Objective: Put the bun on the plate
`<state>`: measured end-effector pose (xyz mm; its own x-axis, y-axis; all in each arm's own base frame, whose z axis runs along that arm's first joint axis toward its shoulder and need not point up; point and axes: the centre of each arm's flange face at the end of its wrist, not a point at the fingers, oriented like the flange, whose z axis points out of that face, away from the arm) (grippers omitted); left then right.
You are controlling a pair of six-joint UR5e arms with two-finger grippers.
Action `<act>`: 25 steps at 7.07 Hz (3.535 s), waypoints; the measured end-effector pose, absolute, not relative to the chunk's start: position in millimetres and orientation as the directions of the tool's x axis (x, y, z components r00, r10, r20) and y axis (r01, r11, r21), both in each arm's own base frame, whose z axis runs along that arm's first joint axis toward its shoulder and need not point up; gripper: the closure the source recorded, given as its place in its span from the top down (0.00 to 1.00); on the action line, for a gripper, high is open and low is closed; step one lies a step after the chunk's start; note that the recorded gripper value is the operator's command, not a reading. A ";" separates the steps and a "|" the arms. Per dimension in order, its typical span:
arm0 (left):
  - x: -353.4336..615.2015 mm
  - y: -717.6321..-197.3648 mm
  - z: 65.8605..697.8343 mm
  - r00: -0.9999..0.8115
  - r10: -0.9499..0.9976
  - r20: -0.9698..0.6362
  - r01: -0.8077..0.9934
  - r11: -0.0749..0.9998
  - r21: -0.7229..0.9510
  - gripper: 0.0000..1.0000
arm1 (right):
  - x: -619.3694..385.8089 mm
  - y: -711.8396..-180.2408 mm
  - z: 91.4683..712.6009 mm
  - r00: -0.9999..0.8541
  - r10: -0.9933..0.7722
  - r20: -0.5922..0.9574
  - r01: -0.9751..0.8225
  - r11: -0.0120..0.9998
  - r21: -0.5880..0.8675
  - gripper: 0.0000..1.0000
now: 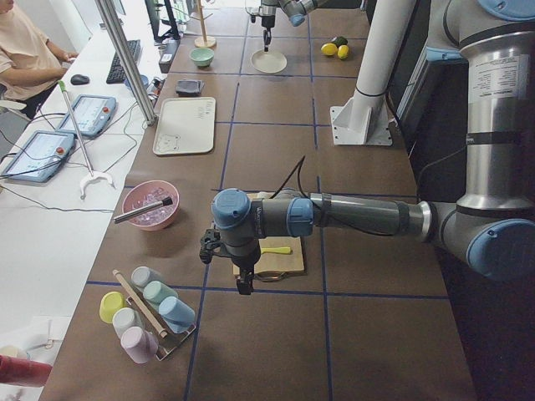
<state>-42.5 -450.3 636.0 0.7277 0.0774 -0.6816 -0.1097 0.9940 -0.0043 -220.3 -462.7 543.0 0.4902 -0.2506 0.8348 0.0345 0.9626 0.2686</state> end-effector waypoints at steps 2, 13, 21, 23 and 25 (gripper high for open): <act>-42.3 -450.1 637.8 0.728 0.075 -0.682 -0.110 0.994 -0.008 1.00 | -288.2 -502.4 449.6 0.425 -0.323 0.846 0.057 0.942 0.331 0.01; -36.8 -452.0 636.3 0.726 0.089 -0.681 -0.123 0.992 -0.002 1.00 | -534.3 -462.7 282.4 0.565 -0.021 0.825 -0.045 0.997 0.057 1.00; -20.7 -465.8 610.3 0.719 0.175 -0.673 -0.149 0.984 0.097 1.00 | -120.1 -513.4 444.5 0.694 -0.404 0.596 0.326 0.914 0.240 1.00; -20.1 -471.2 607.2 0.716 0.223 -0.661 -0.148 0.974 0.169 1.00 | -16.5 -473.4 526.9 0.686 -0.443 0.577 0.369 0.896 0.249 1.00; -18.8 -477.2 596.0 0.708 0.290 -0.644 -0.147 0.952 0.267 1.00 | 45.6 -419.5 585.2 0.692 -0.386 0.610 0.330 0.921 0.208 1.00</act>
<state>-18.8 -477.2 596.0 0.7075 0.2901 -0.6444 -0.1470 0.9523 0.2674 45.6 -419.5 585.2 0.6922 -0.3858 0.6099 0.3303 0.9208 0.2076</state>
